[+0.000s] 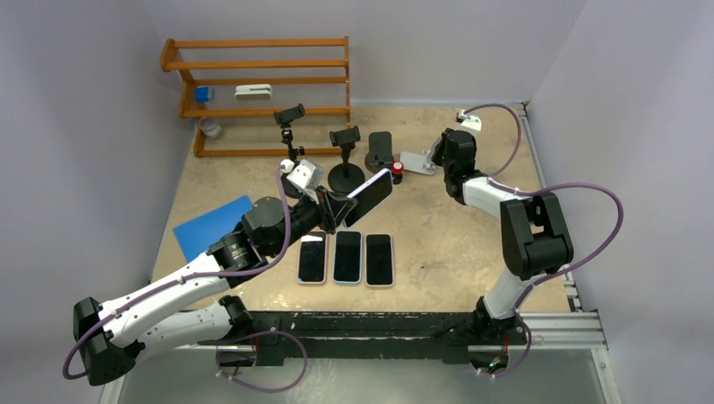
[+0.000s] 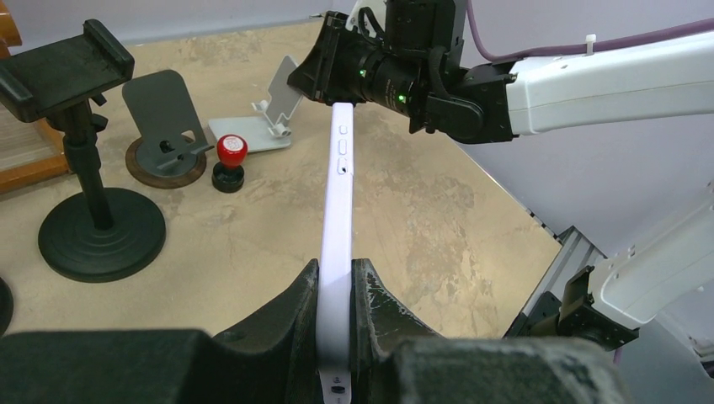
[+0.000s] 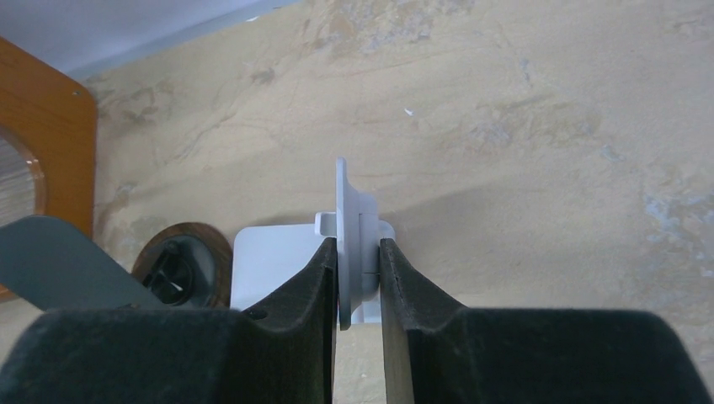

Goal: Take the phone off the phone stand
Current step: Place the phone stand at the center of the board, then place the phone at the center of the board.

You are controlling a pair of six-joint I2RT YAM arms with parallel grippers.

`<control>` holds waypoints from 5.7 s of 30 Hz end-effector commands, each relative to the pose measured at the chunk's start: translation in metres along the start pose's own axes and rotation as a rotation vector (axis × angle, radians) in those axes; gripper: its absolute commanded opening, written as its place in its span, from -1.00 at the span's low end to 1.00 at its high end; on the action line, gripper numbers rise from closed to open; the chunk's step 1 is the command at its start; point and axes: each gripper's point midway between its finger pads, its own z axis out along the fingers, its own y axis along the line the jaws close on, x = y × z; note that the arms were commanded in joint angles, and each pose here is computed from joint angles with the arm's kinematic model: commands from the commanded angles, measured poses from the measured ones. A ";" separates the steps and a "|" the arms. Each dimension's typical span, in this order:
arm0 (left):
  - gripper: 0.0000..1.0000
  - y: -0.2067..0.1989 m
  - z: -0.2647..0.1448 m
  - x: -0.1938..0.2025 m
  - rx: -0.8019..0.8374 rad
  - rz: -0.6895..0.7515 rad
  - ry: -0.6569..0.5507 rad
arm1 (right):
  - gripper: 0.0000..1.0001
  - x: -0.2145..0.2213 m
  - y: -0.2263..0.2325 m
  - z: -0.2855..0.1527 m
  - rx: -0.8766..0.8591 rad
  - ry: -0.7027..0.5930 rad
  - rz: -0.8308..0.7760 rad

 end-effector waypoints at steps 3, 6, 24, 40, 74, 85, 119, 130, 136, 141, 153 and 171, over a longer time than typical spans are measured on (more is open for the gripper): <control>-1.00 -0.014 -0.005 -0.045 0.051 -0.010 -0.156 | -1.00 -0.045 -0.001 -0.003 0.054 -0.115 -0.017; -1.00 -0.014 -0.005 -0.045 0.050 -0.010 -0.156 | -1.00 -0.039 -0.001 -0.002 0.048 -0.102 -0.021; -1.00 -0.015 -0.004 -0.042 0.057 -0.017 -0.145 | 0.72 -0.072 0.019 -0.028 -0.007 -0.150 0.111; -1.00 -0.027 -0.006 -0.050 0.076 -0.143 -0.126 | 0.77 -0.128 0.087 -0.219 -0.667 -0.274 0.499; -1.00 -0.060 -0.018 -0.084 0.235 -0.626 -0.216 | 0.78 -0.055 0.105 -0.377 -1.392 -0.118 0.607; -1.00 -0.073 -0.007 -0.092 0.298 -0.638 -0.225 | 0.78 -0.065 0.119 -0.386 -1.462 -0.112 0.651; -1.00 -0.093 -0.010 -0.088 0.454 -0.650 -0.224 | -0.51 -0.104 0.153 -0.409 -1.631 -0.158 0.850; -0.11 -0.093 -0.023 -0.089 0.417 -0.520 -0.188 | -1.00 -0.106 0.153 -0.422 -1.642 -0.181 0.770; 0.75 -0.077 -0.039 -0.091 0.291 -0.388 -0.130 | -1.00 -0.099 0.157 -0.422 -1.569 -0.170 0.621; 0.97 -0.077 -0.060 -0.086 0.299 -0.105 -0.046 | -1.00 -0.094 0.165 -0.423 -1.479 -0.159 0.354; 0.93 -0.056 -0.071 -0.071 0.231 0.146 0.061 | -1.00 -0.089 0.157 -0.427 -1.353 -0.151 -0.098; 1.00 -0.097 -0.086 -0.006 0.670 0.341 0.080 | -1.00 -0.055 0.159 -0.417 -1.410 -0.084 -0.186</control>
